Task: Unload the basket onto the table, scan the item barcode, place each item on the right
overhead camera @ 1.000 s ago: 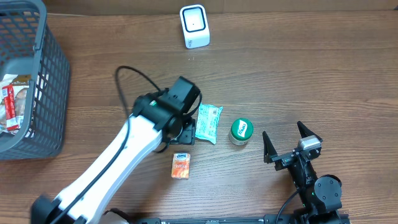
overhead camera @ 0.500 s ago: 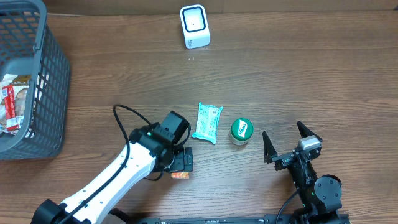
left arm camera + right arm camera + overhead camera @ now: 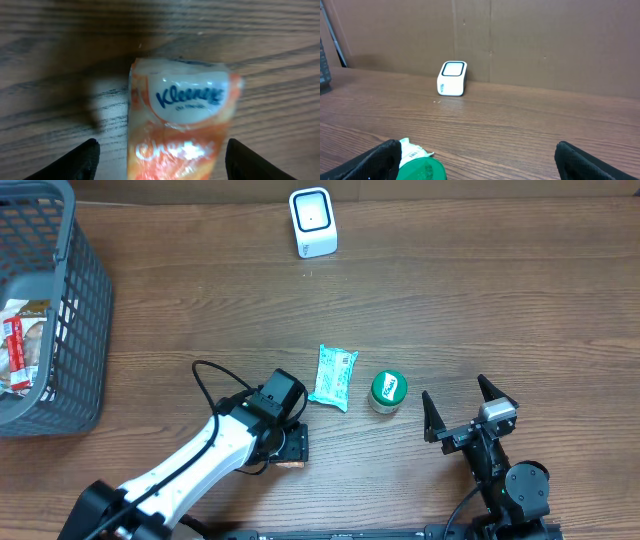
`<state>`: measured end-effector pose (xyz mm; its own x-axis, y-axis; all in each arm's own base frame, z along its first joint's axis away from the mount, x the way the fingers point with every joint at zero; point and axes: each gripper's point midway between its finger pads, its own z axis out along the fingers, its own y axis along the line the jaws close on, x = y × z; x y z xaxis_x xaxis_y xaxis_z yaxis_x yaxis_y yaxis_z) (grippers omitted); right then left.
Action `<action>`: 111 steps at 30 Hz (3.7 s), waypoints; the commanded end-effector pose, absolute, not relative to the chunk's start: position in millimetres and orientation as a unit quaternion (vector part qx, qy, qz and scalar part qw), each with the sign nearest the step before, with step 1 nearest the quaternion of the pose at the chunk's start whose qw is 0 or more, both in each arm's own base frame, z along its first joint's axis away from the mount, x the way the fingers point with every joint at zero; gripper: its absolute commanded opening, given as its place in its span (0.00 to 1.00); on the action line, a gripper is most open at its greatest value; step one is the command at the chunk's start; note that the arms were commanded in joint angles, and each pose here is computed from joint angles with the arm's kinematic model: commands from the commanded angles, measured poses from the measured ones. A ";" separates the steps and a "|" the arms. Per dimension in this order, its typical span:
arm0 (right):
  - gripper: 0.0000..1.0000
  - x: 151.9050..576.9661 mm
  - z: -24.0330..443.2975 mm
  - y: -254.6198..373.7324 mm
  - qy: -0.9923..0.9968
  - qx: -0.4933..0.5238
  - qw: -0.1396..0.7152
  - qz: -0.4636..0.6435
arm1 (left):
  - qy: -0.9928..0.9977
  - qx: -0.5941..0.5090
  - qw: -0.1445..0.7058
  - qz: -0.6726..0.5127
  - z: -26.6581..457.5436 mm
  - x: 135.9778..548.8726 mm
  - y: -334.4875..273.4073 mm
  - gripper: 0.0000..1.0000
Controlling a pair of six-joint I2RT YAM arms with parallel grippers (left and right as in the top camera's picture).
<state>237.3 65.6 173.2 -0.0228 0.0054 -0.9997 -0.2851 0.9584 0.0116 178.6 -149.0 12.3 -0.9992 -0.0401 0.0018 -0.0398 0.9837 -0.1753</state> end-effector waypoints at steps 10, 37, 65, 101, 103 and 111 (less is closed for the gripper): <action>1.00 237.6 170.0 65.7 0.708 -0.101 0.692 0.104 | 0.998 -0.025 0.009 -0.060 -1.4 194.0 -149.2 0.57; 1.00 237.6 170.0 65.7 0.708 -0.101 0.692 0.104 | 0.977 -0.069 0.200 0.000 30.2 293.5 -117.7 0.40; 1.00 237.6 170.0 65.7 0.708 -0.101 0.692 0.104 | 0.993 -0.046 0.047 -0.098 49.9 296.0 -92.1 0.24; 1.00 237.6 170.0 65.7 0.708 -0.101 0.692 0.104 | 0.994 -0.026 0.015 -0.108 45.0 300.7 -96.8 0.28; 1.00 237.6 170.0 65.7 0.708 -0.101 0.691 0.104 | 0.994 -0.022 0.009 -0.106 41.7 297.0 -96.9 0.30; 1.00 237.6 170.0 65.7 0.708 -0.101 0.692 0.104 | 0.994 -0.021 0.009 -0.110 19.2 292.2 -97.1 0.30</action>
<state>237.3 65.6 173.3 -0.0224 0.0054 -0.9997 -0.2851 0.9584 0.0116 299.0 -98.7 28.2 -0.9976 -0.0638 -0.0250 -0.0568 0.9740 -0.2192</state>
